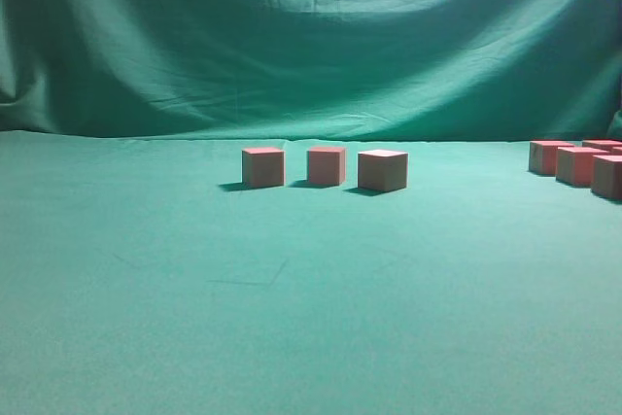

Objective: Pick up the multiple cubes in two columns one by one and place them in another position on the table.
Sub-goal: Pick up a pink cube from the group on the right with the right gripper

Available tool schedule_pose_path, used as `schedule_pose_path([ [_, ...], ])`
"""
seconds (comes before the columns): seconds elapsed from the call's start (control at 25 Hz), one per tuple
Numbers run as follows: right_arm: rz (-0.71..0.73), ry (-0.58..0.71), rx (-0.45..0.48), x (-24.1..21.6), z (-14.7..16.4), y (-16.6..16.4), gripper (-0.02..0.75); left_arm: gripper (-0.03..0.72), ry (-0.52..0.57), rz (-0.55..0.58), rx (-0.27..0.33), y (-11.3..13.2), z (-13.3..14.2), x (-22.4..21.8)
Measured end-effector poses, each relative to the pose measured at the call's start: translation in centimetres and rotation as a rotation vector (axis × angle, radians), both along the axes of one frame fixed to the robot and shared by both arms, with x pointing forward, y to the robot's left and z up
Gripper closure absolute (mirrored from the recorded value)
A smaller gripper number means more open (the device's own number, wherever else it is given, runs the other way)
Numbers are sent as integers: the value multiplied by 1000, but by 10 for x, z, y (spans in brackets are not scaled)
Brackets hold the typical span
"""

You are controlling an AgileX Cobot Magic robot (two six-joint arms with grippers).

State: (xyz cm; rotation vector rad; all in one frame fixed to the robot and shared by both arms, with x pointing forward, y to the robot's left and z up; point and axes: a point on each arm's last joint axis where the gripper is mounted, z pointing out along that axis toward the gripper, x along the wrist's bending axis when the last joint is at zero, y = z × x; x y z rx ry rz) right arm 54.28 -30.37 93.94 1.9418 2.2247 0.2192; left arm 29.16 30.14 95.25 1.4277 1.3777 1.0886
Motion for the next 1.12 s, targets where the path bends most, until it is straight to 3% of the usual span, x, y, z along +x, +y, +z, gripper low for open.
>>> schedule_pose_path([
  [0.2, -6, 5, 7, 3, -8, 0, 190, 688, 0, 0, 0, 0, 0, 0],
  [0.4, -35, 11, 39, 4, -11, 3, 467, 688, 0, 0, 0, 0, 0, 0],
  [0.44, -37, 16, 42, 4, -11, 3, 489, 688, 0, 0, 0, 0, 0, 0],
  [0.64, -48, 88, 72, 12, 9, 5, 480, 688, 0, 0, 0, 0, 0, 0],
  [0.88, -58, 137, 207, 13, 69, 19, 480, 688, 0, 0, 0, 0, 0, 0],
  [1.12, 163, 56, 223, 2, 117, 72, 480, 688, 0, 0, 0, 0, 0, 0],
])
